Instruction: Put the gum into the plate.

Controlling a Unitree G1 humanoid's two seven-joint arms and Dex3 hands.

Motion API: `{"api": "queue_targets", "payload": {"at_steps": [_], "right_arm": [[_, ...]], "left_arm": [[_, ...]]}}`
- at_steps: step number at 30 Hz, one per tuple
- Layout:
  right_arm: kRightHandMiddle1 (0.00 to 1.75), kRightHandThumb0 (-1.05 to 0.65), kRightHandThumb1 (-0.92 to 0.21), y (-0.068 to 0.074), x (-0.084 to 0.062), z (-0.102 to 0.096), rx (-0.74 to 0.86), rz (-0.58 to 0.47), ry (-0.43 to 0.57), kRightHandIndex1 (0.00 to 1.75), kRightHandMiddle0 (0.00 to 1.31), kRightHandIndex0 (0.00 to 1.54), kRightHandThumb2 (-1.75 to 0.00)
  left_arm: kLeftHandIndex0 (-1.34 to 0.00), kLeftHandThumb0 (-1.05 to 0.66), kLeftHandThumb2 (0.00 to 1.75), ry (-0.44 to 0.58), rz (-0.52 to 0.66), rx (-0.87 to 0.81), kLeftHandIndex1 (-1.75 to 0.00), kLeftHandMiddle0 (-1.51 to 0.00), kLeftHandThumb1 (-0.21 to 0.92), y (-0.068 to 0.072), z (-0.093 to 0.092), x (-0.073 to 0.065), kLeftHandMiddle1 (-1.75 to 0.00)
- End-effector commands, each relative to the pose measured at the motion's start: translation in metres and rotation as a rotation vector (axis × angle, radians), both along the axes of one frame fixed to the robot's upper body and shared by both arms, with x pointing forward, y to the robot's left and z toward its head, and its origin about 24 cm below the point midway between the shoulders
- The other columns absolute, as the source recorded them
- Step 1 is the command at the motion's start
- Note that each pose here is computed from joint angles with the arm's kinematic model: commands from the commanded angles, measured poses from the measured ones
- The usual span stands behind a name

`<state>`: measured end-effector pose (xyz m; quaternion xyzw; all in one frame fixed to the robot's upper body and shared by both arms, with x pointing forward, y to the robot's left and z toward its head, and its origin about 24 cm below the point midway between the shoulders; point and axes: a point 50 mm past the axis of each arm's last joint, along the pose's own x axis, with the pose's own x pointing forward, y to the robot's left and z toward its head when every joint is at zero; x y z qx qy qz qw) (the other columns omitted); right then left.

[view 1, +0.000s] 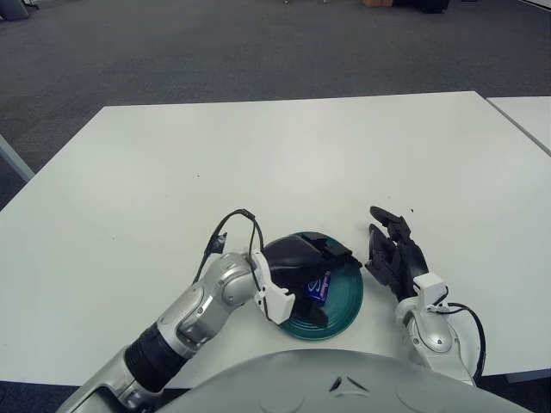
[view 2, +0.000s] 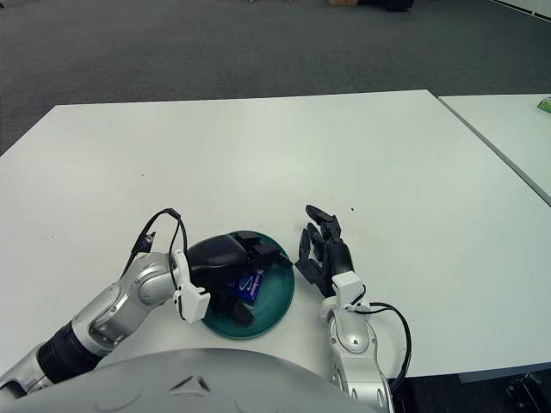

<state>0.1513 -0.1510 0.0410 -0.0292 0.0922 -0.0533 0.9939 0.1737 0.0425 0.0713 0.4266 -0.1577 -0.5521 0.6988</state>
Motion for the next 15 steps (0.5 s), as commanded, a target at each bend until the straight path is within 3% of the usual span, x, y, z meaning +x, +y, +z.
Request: {"api": "queue_targets", "payload": {"at_steps": [1,9,15], "right_arm": [[0.64,-0.61,-0.92,-0.003,-0.007,-0.003,0.009,-0.016,0.033,0.00,0.00,0.26,-0.98],[0.64,-0.61,-0.92,-0.004,-0.007,-0.003,-0.003,-0.023,0.016,0.01,0.00,0.27,-0.98],[0.65,-0.61,-0.92,-0.004,-0.007,-0.003,-0.003,-0.027,0.004,0.01,0.00,0.28,-0.99]], "left_arm": [[0.00,-1.05,0.30,0.021,-0.001,0.004,-0.02,-0.01,0.92,0.005,-0.001,0.000,-0.02],[0.00,-1.05,0.27,0.061,0.062,-0.043,0.00,0.00,0.92,0.013,-0.003,0.005,0.00],[0.00,-1.05,0.26,0.089,0.138,-0.120,0.00,0.00,0.92,0.019,0.005,0.009,0.00]]}}
